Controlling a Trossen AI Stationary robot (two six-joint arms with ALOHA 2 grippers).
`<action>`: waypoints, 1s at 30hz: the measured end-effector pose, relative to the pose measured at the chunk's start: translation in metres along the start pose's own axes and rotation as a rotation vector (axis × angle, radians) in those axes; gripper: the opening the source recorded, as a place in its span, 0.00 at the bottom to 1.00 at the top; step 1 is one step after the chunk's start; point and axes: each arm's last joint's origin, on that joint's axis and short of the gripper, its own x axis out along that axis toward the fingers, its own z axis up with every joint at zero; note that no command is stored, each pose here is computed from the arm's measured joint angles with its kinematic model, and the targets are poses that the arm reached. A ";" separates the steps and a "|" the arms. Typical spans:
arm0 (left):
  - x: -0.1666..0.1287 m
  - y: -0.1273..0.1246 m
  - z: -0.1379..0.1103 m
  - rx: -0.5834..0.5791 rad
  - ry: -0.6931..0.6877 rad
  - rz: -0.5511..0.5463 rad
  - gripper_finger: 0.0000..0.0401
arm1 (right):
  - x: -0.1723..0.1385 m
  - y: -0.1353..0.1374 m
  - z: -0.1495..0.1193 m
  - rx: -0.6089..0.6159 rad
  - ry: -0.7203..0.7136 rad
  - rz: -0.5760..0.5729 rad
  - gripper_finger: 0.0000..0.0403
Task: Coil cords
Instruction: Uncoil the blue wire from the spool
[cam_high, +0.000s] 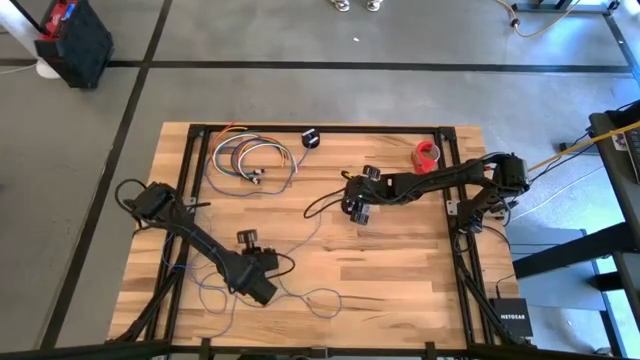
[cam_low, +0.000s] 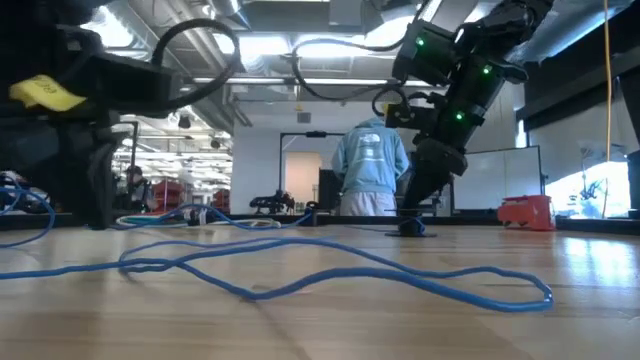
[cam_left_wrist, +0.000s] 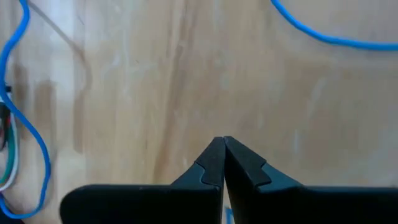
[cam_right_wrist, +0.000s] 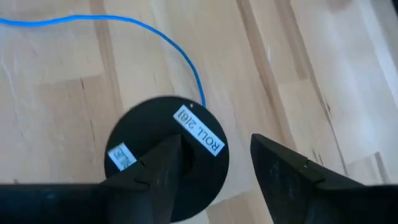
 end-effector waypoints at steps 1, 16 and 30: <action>0.000 0.000 0.000 -0.001 0.001 -0.001 0.01 | -0.001 0.000 0.003 0.000 -0.009 0.001 0.49; 0.005 0.002 0.020 -0.082 -0.176 0.031 0.04 | -0.031 0.003 0.018 -0.041 0.044 0.032 0.49; 0.056 0.075 0.114 -0.284 -0.398 -0.057 0.04 | -0.015 0.005 -0.009 -0.007 0.084 0.010 0.49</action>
